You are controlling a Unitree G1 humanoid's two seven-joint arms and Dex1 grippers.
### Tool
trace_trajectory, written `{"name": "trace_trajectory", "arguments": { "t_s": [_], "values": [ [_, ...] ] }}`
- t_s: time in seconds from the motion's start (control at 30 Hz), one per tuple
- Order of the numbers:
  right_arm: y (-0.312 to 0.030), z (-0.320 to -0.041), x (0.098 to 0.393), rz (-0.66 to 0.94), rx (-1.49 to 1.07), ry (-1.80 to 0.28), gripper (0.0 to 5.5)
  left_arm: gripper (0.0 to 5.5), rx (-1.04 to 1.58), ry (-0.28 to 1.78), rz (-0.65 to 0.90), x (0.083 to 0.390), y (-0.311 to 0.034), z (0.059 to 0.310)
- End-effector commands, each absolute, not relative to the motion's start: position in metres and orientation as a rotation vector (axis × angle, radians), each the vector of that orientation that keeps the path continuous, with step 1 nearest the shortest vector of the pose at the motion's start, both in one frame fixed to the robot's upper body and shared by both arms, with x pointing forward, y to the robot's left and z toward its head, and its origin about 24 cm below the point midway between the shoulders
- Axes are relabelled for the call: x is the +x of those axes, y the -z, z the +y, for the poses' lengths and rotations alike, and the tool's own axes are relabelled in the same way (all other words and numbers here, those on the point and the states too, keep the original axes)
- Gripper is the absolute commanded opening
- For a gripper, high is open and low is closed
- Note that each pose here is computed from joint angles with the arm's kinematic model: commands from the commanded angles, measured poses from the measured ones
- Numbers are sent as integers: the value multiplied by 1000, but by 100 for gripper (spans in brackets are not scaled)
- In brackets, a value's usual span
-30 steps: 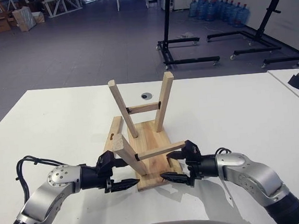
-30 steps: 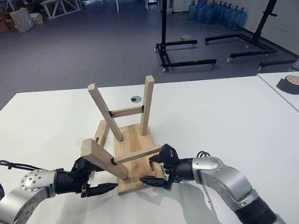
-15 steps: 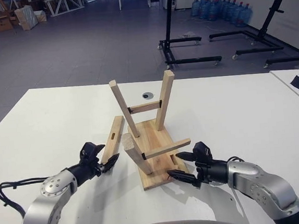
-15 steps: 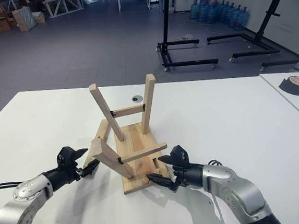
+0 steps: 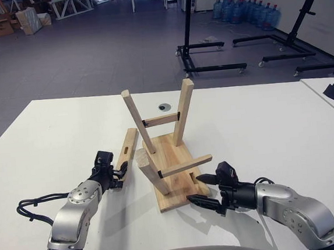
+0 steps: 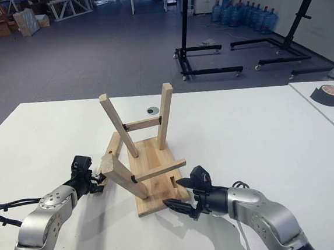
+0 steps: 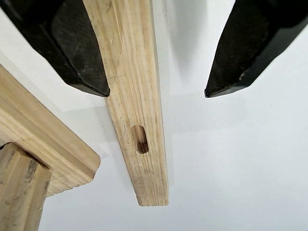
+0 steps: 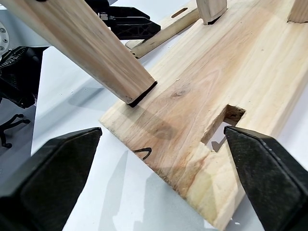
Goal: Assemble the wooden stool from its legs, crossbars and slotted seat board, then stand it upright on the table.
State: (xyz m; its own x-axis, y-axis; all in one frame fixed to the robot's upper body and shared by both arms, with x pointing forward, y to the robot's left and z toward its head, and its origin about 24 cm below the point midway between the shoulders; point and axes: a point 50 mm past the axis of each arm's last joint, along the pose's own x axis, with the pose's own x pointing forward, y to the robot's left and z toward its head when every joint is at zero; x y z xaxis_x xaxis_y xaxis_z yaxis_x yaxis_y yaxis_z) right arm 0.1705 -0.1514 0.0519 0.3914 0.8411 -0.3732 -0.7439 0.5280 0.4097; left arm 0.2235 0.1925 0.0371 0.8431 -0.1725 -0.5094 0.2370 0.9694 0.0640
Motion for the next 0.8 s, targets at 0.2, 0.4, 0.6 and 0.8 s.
{"name": "trace_trajectory", "arguments": {
  "t_s": [0.2,0.4,0.6,0.8],
  "values": [
    [-41,-154,166,630,209,-985,468,362,174,185,376,234,-59,189],
    [-33,-154,165,641,197,-981,468,362,131,214,427,236,-55,185],
    [-30,-154,166,638,196,-994,468,362,107,262,628,229,-23,185],
    [-30,-156,167,621,211,-1000,468,290,58,253,664,223,-8,190]
  ]
}}
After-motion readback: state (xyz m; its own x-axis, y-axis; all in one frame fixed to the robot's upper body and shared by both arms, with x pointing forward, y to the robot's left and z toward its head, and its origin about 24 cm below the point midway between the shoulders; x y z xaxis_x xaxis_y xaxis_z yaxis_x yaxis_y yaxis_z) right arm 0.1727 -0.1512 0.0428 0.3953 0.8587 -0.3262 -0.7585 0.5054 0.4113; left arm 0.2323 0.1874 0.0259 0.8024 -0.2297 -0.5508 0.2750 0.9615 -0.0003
